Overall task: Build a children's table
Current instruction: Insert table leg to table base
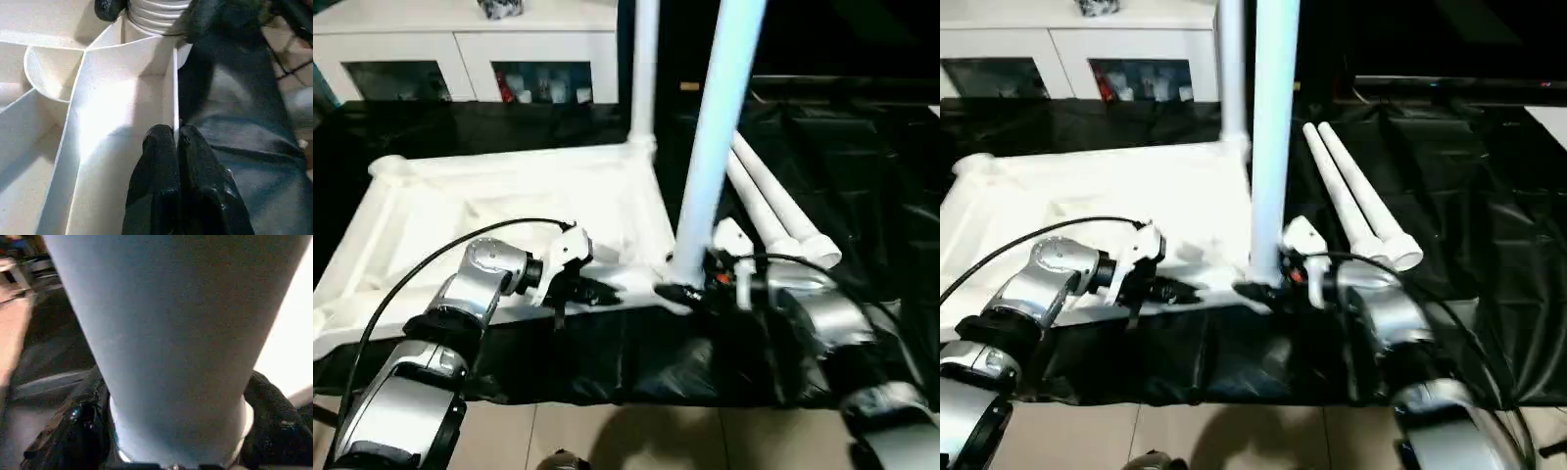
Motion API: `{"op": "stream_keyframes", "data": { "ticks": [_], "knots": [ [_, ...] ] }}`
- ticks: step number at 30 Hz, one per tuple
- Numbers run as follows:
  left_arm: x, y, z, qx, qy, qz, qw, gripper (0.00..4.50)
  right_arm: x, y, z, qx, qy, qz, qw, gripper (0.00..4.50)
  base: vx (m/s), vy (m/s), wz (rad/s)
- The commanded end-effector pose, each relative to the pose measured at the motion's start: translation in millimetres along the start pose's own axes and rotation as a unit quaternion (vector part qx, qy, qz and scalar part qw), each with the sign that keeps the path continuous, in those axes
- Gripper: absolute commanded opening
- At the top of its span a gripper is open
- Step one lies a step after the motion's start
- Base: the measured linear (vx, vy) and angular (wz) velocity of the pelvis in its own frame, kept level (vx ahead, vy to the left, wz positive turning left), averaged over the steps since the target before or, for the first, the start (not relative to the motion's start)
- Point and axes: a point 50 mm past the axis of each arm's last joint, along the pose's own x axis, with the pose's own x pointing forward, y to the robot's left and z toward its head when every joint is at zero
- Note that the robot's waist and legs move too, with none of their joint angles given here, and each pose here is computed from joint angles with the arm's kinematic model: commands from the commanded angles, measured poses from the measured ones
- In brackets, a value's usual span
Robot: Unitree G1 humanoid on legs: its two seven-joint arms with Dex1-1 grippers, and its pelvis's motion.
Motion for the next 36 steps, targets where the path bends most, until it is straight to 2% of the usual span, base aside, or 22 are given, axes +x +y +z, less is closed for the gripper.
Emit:
{"op": "stream_keyframes", "data": {
  "ticks": [1, 5, 7, 9, 11, 12, 13, 14, 16, 17, 18, 19, 21, 24, 25, 27, 34, 36],
  "knots": [
    [7.8, 0.7, 22.4, 0.051, -0.026, -0.023, 0.998, 0.00, 16.0, 15.7, -2.3, 0.002, 0.018, 0.072, 0.997, 2.83, 0.000, 0.000, 0.00],
    [7.6, 0.6, 21.9, 0.051, -0.025, -0.026, 0.998, 0.00, 16.1, 20.6, -4.3, 0.005, 0.026, 0.088, 0.996, 2.79, 0.000, 0.000, 0.00],
    [8.5, 4.6, 23.9, 0.040, -0.040, 0.000, 0.998, 0.00, 20.4, 20.8, -5.4, 0.013, 0.016, 0.067, 0.998, 2.79, 0.000, 0.000, 0.00],
    [9.1, 11.3, 27.3, 0.027, -0.054, 0.045, 0.997, 0.00, 27.8, 9.5, -6.4, 0.026, 0.003, -0.016, 1.000, 2.78, 0.000, 0.000, 0.00],
    [9.1, 13.6, 28.2, 0.023, -0.058, 0.060, 0.996, 0.00, 30.0, 5.6, -6.8, 0.029, 0.001, -0.045, 0.999, 2.78, 0.000, 0.000, 0.00],
    [9.1, 18.1, 29.8, 0.013, -0.062, 0.089, 0.994, 0.00, 33.8, -2.2, -8.1, 0.042, -0.002, -0.100, 0.994, 2.78, 0.000, 0.000, 0.00],
    [8.7, 27.1, 33.0, -0.007, -0.069, 0.149, 0.986, 0.00, 41.3, -14.5, -10.0, 0.072, -0.009, -0.190, 0.979, 2.78, 0.000, 0.000, 0.00],
    [8.7, 27.1, 33.0, -0.007, -0.069, 0.149, 0.986, 0.00, 41.3, -14.5, -10.0, 0.072, -0.009, -0.190, 0.979, 2.77, 0.000, 0.000, 0.00],
    [8.0, 32.1, 35.0, -0.015, -0.074, 0.188, 0.979, 0.00, 46.9, -20.7, -10.4, 0.094, -0.014, -0.241, 0.966, 2.77, 0.000, 0.000, 0.00],
    [7.9, 35.3, 36.1, -0.017, -0.074, 0.216, 0.973, 0.00, 51.3, -24.5, -10.1, 0.113, -0.019, -0.277, 0.954, 2.77, 0.000, 0.000, 0.00],
    [11.2, 39.7, 37.7, -0.030, -0.084, 0.268, 0.959, 0.00, 61.1, -30.1, -9.4, 0.139, -0.021, -0.346, 0.928, 2.77, 0.000, 0.000, 0.00],
    [12.1, 40.3, 37.8, -0.033, -0.087, 0.277, 0.956, 0.00, 63.0, -30.9, -9.1, 0.142, -0.021, -0.359, 0.922, 2.77, 0.000, 0.000, 0.00],
    [15.5, 39.6, 38.3, -0.034, -0.091, 0.282, 0.955, 0.00, 66.1, -30.8, -7.9, 0.142, -0.024, -0.365, 0.920, 2.77, 0.000, 0.000, 0.00],
    [26.7, 35.4, 38.7, -0.029, -0.099, 0.276, 0.956, 0.00, 75.2, -28.7, -2.7, 0.128, -0.038, -0.359, 0.924, 2.77, 0.000, 0.000, 0.00],
    [31.3, 33.1, 37.6, -0.024, -0.096, 0.268, 0.958, 0.00, 79.2, -27.2, 1.4, 0.115, -0.047, -0.347, 0.929, 2.77, 0.000, 0.000, 0.00],
    [33.3, 31.7, 36.5, -0.017, -0.093, 0.265, 0.960, 0.00, 81.3, -27.1, 4.3, 0.104, -0.054, -0.345, 0.931, 3.33, 0.000, 0.000, 0.00],
    [31.5, 31.1, 32.6, -0.014, -0.087, 0.269, 0.959, 0.00, 79.1, -29.7, 6.1, 0.095, -0.070, -0.356, 0.927, 3.81, 0.000, 0.000, 0.00],
    [29.9, 30.3, 31.0, -0.011, -0.083, 0.264, 0.961, 0.00, 75.2, -31.3, 5.7, 0.098, -0.081, -0.358, 0.925, 3.81, 0.000, 0.000, 0.00]
  ]
}}
